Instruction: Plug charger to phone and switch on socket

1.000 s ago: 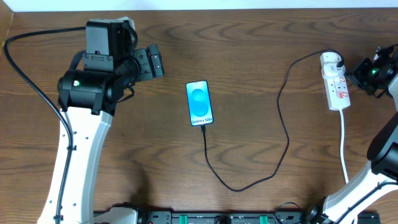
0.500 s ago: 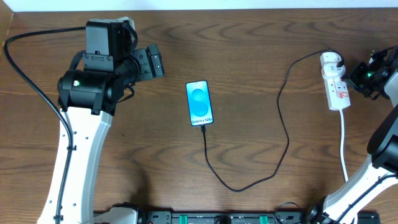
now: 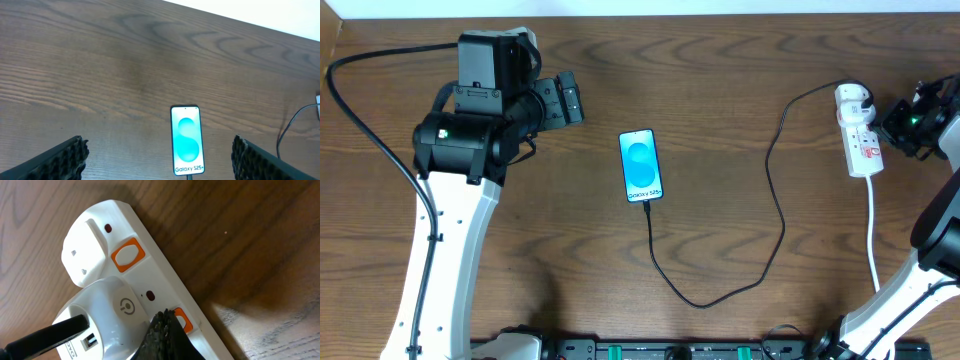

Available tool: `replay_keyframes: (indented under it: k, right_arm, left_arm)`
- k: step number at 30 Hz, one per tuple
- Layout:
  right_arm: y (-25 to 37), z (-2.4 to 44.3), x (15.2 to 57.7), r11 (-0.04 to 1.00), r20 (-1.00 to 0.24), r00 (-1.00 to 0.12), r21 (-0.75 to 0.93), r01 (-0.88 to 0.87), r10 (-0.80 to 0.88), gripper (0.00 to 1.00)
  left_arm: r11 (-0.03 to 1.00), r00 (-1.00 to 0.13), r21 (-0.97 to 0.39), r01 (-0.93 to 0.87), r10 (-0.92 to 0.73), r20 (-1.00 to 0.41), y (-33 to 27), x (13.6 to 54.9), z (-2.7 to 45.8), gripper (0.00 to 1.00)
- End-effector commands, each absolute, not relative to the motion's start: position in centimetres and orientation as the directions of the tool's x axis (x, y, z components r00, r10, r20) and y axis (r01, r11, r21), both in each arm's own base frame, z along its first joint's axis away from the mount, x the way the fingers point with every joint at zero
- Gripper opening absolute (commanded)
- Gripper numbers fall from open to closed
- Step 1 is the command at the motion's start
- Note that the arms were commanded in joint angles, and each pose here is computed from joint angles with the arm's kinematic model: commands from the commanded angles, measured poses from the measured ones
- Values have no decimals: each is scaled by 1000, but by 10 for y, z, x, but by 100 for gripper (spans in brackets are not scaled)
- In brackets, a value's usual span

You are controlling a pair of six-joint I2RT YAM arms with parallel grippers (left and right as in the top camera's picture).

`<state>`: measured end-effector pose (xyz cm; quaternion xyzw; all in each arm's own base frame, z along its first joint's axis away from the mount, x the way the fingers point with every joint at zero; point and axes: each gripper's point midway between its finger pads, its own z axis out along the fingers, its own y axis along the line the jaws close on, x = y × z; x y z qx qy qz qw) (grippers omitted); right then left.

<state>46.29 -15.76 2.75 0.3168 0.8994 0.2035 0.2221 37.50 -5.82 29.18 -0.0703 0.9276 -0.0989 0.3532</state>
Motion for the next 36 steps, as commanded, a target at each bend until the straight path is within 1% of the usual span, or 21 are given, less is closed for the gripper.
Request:
replay_keyframes:
  k: [1,8,19,26,32,36]
  right_arm:
    - [-139,22,464,721,-240,-736,530,447,633,1]
    - [-128,19,465,726,-227,-751,529,440,620,1]
    - [-113,4,458,701,-149,-761,528,478,631,1]
    - [-109,4,457,679,-122,-747,532,507,653,1]
    - [-109,3,456,633,-83,-711,537,558,698,1]
    - [-109,4,456,620,-74,-702,539,570,709,1]
  left_arm:
    - [974,-739,-217,-67,-195,-645,-55,374,291,93]
    - [974,-739,-217,-67,-195,-645,-55,374,291,93]
    - [974,-739,-217,-67,-195,-645,-55,374,291,93]
    - [974,-739,-217,-67,-195,-645,-55,374,291,93]
    - [974,-739,-217,-67,-195,-645,-55,374,291,93]
    - [974,-739,-217,-67,-195,-645,-55,374,291,93]
